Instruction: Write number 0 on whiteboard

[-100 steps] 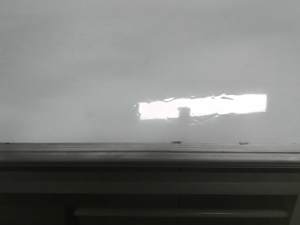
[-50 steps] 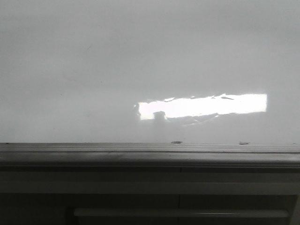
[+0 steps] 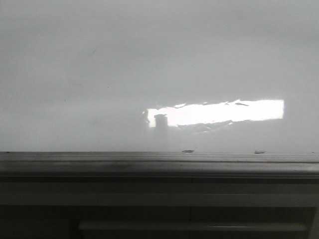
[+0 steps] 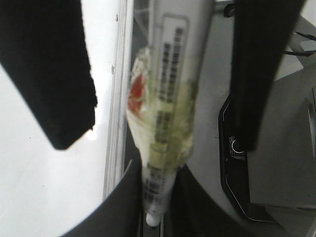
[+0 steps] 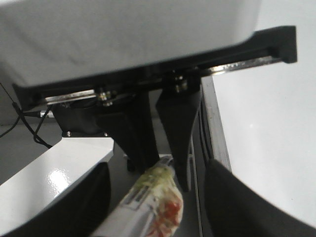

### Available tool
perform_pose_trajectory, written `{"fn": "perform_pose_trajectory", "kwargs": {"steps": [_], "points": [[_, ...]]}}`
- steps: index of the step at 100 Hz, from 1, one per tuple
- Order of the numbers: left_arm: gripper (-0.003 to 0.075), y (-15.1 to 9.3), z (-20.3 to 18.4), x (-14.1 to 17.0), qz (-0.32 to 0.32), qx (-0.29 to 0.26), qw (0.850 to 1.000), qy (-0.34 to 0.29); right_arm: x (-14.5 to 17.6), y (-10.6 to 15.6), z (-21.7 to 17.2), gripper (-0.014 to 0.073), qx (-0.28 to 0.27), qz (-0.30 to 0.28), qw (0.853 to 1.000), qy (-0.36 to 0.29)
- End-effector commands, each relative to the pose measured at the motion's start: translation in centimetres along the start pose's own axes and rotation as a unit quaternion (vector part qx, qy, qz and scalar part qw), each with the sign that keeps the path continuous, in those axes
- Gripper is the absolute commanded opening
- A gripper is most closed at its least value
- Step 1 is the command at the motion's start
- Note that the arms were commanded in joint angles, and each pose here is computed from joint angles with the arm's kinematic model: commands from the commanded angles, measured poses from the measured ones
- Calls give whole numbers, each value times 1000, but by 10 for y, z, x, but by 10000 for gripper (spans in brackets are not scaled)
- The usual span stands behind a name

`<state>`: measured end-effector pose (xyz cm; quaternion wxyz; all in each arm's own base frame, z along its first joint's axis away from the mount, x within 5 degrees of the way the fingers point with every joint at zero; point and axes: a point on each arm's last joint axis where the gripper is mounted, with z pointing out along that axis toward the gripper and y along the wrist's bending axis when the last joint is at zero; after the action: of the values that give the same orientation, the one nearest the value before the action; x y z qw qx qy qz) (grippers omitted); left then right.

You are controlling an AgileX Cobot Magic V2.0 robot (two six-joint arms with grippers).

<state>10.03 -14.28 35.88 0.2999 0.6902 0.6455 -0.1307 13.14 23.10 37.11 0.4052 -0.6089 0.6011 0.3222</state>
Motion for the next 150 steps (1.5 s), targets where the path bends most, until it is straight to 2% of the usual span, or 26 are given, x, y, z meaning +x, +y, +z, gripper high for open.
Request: {"fn": "perform_pose_trajectory", "kwargs": {"steps": [1,52,77,111,124,132,150], "points": [[-20,0,-12,-10,-3,-13,999,-40,-14,-4,-9,303,29,-12,999,-31],[-20,-2,-12,-10,-8,-1,999,-43,-8,-8,3,283,20,-1,1000,-14],[-20,-2,-12,-11,-8,0,999,-43,-9,-7,3,109,17,3,1000,-16],[-20,-2,-12,-11,-11,0,999,-44,-10,-6,3,78,10,14,1000,-23],[-13,-3,-12,-13,-22,3,998,-58,-10,-6,3,-31,7,19,999,-26],[41,-4,-13,-17,-32,9,996,-78,-11,-4,1,-71,3,18,1000,-26],[285,-9,-25,-19,-38,3,993,-115,-11,0,-2,-66,-10,14,1000,-22]]}}
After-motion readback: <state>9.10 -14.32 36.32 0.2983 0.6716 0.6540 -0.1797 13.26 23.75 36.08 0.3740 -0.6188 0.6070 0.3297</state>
